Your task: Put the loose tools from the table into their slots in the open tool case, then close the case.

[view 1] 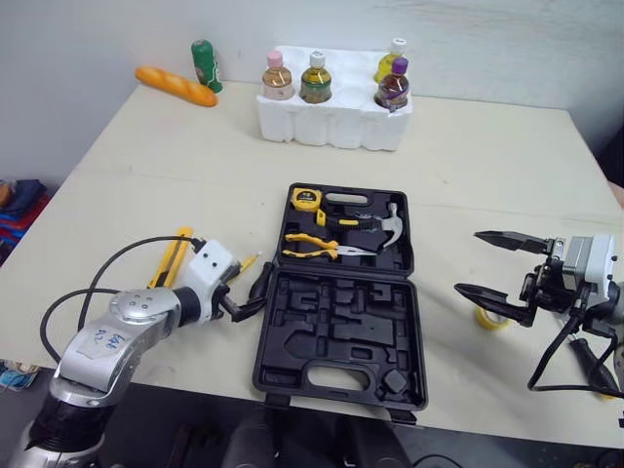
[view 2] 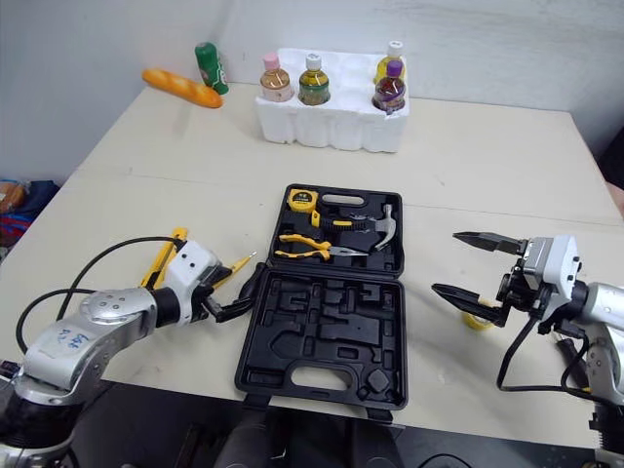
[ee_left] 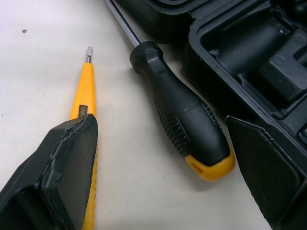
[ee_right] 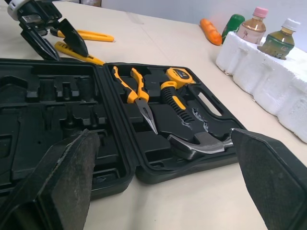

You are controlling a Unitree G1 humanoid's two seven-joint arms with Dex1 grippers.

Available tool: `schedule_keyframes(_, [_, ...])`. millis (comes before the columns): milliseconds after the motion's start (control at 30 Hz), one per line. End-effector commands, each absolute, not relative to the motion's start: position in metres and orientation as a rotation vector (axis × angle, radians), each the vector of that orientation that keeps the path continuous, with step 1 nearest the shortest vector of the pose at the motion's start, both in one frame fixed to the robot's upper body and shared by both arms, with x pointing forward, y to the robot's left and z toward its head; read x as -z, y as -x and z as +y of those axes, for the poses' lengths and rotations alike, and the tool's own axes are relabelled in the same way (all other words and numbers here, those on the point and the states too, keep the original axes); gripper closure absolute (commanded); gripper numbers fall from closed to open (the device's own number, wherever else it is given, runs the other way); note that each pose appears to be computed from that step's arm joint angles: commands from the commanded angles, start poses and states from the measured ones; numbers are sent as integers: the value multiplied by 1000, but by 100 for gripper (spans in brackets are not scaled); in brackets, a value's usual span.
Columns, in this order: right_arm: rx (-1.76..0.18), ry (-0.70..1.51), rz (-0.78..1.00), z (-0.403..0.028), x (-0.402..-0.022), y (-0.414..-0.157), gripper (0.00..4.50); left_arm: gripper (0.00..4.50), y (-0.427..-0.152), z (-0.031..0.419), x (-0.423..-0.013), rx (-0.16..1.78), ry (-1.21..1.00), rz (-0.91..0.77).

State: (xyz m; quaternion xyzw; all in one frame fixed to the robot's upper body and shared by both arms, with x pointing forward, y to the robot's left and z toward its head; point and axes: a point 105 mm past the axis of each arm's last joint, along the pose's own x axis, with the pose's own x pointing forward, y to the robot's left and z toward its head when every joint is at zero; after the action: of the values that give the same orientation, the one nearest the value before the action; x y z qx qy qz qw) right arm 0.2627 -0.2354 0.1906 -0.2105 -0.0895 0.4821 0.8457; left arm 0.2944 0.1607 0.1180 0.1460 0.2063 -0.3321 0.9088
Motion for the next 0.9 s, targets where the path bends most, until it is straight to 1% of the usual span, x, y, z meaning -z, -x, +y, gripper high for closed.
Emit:
schedule_keyframes(33, [-1012,474,-235,-237,-202,-260,0,2,-300,161,-121,675,-324,402])
schedule_keyframes(167, [-1008,471,-250,-236,-203,-261,0,2,-302,156,-123,723,-359,378])
schedule_keyframes(267, [-1011,467,-244,-234,-201,-260,0,2,-302,144,-121,767,-334,365])
schedule_keyframes(700, [-1035,448,-228,-225,-198,-257,0,2,-300,137,-110,782,-380,366])
schedule_keyframes(800, [-1035,441,-228,-223,-198,-255,0,86,-300,136,-109,779,-384,362])
schedule_keyframes(867, [-1044,426,-221,-221,-195,-252,0,170,-301,140,-108,772,-393,370])
schedule_keyframes(900, [-1047,420,-218,-220,-194,-251,0,205,-302,142,-108,767,-397,371])
